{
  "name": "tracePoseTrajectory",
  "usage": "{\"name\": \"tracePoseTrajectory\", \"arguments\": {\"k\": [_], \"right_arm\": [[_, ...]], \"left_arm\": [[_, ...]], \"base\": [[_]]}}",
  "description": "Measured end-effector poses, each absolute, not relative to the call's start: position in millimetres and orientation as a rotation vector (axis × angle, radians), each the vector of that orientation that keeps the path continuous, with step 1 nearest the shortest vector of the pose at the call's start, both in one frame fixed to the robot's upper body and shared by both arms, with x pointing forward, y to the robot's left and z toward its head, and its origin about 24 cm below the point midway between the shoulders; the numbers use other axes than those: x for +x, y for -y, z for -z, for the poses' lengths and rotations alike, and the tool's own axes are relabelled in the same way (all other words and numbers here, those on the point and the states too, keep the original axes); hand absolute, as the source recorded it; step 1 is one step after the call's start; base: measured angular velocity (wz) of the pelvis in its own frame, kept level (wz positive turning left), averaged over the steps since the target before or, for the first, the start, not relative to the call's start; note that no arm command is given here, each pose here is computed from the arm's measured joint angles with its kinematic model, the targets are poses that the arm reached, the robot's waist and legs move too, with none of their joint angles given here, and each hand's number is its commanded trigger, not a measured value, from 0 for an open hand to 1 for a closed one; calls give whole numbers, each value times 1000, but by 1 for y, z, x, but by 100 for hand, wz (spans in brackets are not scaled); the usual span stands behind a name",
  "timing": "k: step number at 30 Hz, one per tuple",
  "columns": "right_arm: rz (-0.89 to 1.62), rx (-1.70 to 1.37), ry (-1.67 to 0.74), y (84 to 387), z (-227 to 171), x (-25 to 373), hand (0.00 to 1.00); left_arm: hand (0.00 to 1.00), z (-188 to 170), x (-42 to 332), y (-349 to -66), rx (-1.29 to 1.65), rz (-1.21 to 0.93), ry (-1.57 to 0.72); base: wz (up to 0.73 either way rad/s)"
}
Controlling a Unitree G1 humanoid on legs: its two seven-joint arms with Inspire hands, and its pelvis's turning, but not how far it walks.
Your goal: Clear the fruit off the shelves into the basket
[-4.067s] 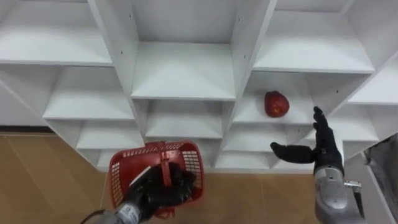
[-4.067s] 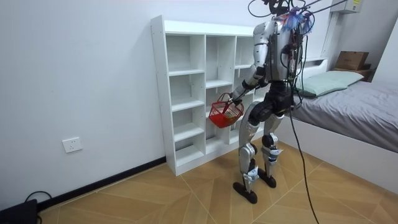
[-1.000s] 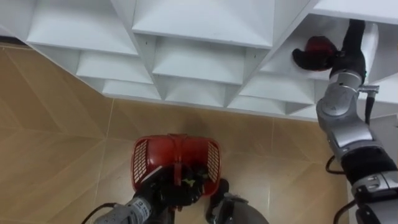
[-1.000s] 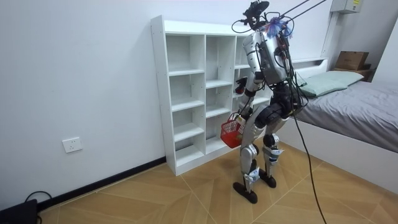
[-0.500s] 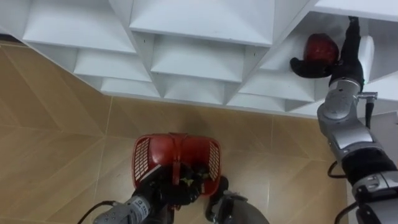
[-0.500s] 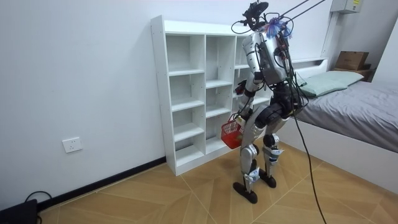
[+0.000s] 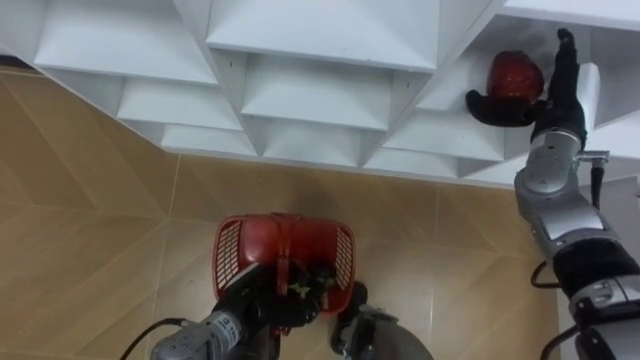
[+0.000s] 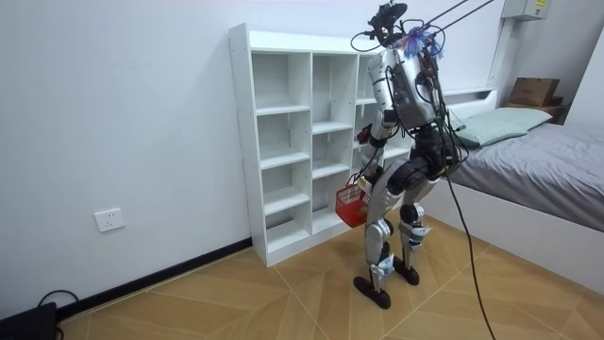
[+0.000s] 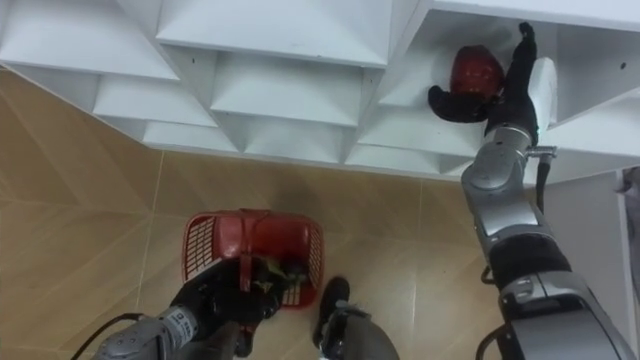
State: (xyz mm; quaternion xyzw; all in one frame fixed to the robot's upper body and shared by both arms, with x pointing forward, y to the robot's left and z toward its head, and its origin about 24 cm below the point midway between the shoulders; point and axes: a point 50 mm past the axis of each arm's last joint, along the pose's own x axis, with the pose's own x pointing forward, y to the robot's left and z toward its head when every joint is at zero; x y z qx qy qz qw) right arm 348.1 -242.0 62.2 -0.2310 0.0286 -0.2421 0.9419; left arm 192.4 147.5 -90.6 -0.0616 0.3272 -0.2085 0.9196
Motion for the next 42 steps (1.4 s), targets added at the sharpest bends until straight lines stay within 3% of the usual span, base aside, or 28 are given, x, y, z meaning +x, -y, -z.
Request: {"name": "tracePoseTrajectory", "arguments": {"k": [3, 5, 7, 16, 42], "right_arm": [[496, -469, -55, 242, -63, 348, 35], [496, -469, -54, 243, -62, 348, 81], [505, -474, -53, 243, -63, 348, 100], [563, -521, -38, 256, -71, 348, 100], [486, -437, -107, 249, -58, 347, 100]], "left_arm": [[100, 90, 193, -148, -125, 427, -672], [100, 90, 193, -148, -123, 424, -671], [100, 90, 194, -148, -119, 417, -669], [100, 88, 199, -146, -110, 422, -658], [100, 82, 209, -144, -108, 406, -630]], "base": [[0], [0], [0], [0], [-1]]}}
